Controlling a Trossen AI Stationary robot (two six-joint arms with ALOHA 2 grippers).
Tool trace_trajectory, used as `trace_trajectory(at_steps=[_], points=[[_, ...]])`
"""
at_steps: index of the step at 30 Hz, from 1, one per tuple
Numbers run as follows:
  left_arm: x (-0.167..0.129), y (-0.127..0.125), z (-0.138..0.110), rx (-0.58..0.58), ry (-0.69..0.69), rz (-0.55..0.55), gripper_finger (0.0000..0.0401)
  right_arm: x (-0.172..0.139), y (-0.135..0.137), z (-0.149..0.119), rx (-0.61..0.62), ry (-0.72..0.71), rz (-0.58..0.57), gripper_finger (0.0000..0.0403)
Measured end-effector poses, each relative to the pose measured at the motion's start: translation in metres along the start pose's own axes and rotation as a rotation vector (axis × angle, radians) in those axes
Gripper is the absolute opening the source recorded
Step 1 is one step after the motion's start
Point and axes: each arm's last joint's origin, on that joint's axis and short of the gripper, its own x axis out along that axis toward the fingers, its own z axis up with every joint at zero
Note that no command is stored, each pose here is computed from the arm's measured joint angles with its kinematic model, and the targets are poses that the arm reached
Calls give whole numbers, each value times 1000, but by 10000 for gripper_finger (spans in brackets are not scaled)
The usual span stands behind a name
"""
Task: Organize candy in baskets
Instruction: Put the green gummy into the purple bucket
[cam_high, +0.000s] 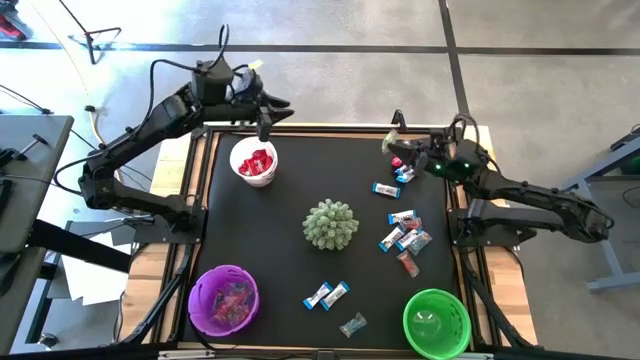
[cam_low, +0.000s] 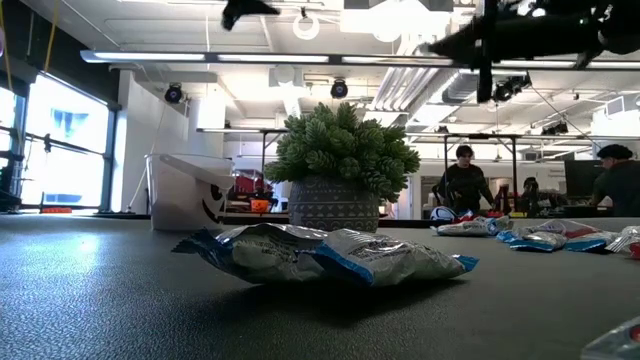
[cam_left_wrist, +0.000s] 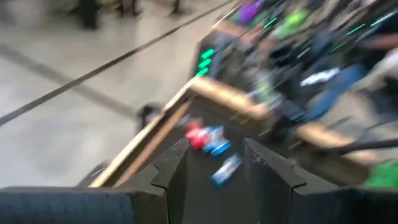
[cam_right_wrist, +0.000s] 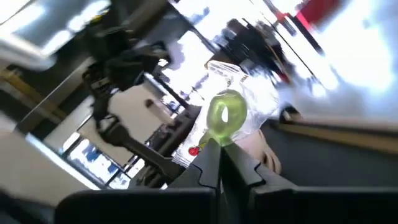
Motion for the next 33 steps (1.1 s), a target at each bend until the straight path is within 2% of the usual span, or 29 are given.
trace_trajectory(at_steps=[4,8,14,22,28,33], points=[[3,-21,11,-52,-118,-128,131,0,11,0,-123,-62,55,0],[7,-43,18,-65,-212,-213,131,5,27,4,-213,-62,88,0],[30,-60,12,-102,-215,-184,131,27,70,27,-363,-33,136,0],[52,-70,10,-93,-269,-211,131,72,116,43,-526,175,-12,0],[63,-71,6,-83,-254,-209,131,98,138,48,-591,221,-8,0],[62,-71,7,-73,-264,-210,131,108,145,52,-612,239,-13,0]])
